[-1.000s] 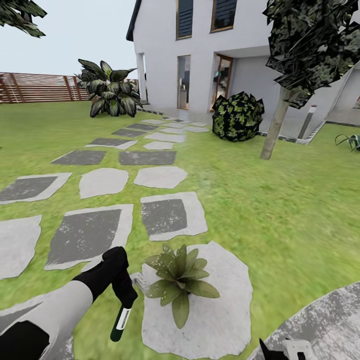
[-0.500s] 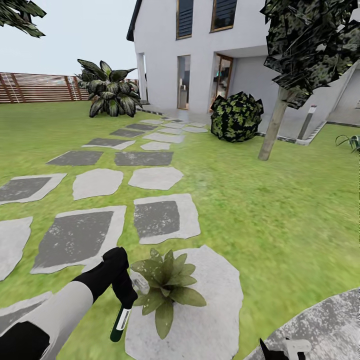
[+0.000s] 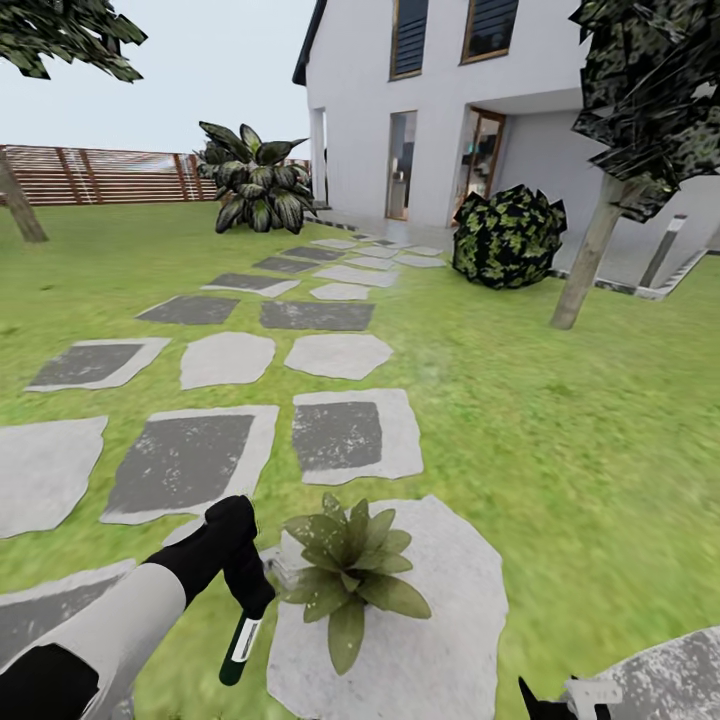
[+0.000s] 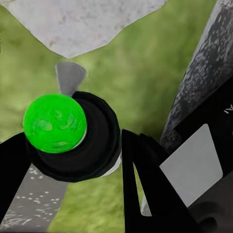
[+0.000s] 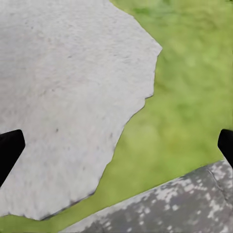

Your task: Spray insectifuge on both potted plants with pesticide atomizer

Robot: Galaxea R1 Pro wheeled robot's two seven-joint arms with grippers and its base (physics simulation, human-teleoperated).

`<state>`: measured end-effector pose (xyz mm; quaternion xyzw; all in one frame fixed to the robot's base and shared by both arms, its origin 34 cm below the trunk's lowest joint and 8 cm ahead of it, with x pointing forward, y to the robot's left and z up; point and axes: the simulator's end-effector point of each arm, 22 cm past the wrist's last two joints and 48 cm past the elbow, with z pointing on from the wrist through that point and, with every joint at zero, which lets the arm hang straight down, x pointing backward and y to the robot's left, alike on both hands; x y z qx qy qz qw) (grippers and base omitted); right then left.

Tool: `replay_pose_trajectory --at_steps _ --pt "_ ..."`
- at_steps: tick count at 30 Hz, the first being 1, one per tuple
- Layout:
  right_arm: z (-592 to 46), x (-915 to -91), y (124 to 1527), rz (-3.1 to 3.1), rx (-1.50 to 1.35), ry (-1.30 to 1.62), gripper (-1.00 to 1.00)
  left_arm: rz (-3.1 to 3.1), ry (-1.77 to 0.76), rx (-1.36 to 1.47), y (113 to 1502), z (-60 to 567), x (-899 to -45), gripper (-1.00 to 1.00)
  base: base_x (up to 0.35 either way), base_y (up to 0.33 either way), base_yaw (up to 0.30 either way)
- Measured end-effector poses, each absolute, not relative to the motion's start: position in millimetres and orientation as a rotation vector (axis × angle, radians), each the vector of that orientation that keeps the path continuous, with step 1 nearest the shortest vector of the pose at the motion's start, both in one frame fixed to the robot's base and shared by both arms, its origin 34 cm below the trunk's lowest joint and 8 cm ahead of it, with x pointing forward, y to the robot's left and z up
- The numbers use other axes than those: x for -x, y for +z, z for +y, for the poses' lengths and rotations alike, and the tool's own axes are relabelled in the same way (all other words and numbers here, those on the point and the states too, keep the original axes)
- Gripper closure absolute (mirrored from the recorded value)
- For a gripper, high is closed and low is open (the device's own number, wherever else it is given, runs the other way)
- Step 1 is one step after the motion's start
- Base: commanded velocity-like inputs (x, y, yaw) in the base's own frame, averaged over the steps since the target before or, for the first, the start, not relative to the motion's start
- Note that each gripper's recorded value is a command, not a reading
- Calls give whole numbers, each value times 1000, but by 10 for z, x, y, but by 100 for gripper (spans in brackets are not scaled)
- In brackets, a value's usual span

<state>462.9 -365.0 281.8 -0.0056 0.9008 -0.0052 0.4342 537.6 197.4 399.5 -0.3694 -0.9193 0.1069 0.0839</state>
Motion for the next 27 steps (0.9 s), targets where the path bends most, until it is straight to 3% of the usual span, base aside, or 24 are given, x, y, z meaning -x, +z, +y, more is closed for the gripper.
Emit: replay_pose_trajectory --at_steps 10,17,27 --pt "-3651 -4629 2819 2243 14 -13 -100 -2744 318 1100 3995 1983 -5376 100 0 0 273" --pt "-3646 -4626 2816 2244 14 -12 -100 -2746 313 1094 3994 2003 -5379 100 0 -3 49" --pt "-3649 -4630 2817 2243 14 -13 -100 -2752 309 1085 3995 2029 -5392 100 -95 -237 211"
